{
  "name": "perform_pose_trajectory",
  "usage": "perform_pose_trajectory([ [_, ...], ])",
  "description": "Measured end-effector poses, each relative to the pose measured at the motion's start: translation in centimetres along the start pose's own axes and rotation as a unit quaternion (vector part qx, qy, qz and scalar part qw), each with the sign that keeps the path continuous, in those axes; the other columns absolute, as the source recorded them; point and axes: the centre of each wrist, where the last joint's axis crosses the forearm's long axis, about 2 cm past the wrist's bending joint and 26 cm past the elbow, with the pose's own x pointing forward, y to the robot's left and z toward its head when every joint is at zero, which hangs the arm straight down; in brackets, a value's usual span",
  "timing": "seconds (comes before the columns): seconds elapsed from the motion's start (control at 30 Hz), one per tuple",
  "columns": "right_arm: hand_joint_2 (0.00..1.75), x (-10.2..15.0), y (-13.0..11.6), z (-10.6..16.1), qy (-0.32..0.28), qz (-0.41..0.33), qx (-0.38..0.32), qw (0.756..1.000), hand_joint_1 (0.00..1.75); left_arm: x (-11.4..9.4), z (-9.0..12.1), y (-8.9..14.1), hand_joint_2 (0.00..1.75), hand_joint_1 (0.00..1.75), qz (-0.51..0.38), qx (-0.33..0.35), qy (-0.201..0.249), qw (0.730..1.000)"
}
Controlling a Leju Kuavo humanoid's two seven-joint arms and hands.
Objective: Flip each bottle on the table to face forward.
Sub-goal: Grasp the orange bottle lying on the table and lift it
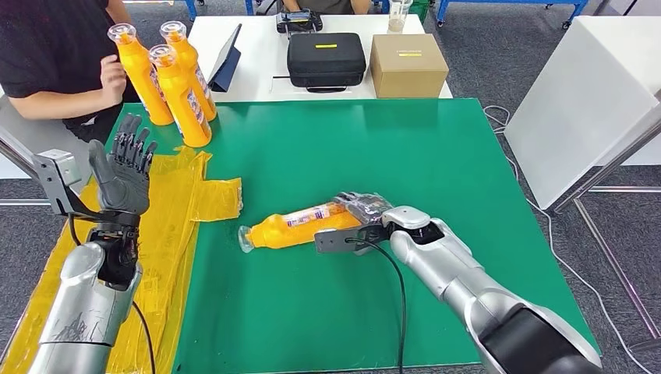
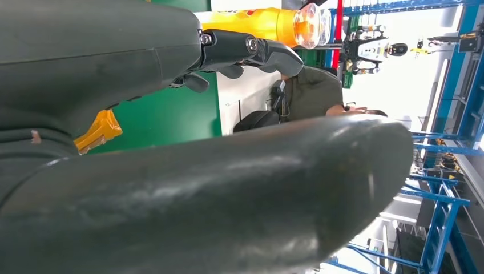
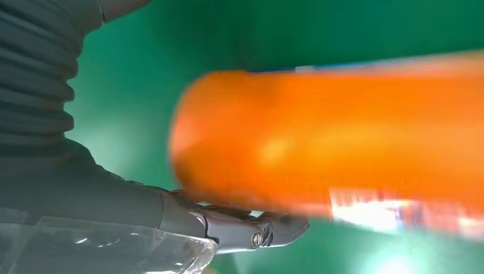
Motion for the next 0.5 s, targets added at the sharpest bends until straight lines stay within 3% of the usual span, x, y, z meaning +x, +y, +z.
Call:
perform_pose_trajectory([
  [0.13, 1.75, -0.3, 0.4, -0.5, 0.007, 0.028, 0.026, 0.999, 0.00, 0.1, -0.1, 0.1, 0.00, 0.00, 0.001, 0.003, 0.000, 1.000],
  [0.17, 1.75, -0.4, 0.5, -0.6, 0.010, 0.034, 0.032, 0.999, 0.17, 0.2, -0.1, 0.1, 0.00, 0.00, 0.001, 0.003, -0.001, 1.000],
  [0.27, 1.75, -0.7, 0.9, -0.8, 0.018, 0.049, 0.051, 0.997, 1.48, 0.5, -0.5, 0.0, 0.00, 0.00, 0.002, 0.002, -0.006, 1.000],
  [0.3, 1.75, -0.7, 1.0, -0.8, 0.020, 0.052, 0.055, 0.997, 1.75, 0.6, -0.6, 0.0, 0.00, 0.00, 0.002, 0.002, -0.008, 1.000],
  [0.5, 1.75, -0.3, 0.6, -1.3, 0.023, 0.062, 0.076, 0.995, 1.75, 1.0, -1.0, 0.5, 0.00, 0.00, 0.006, 0.014, -0.021, 1.000],
])
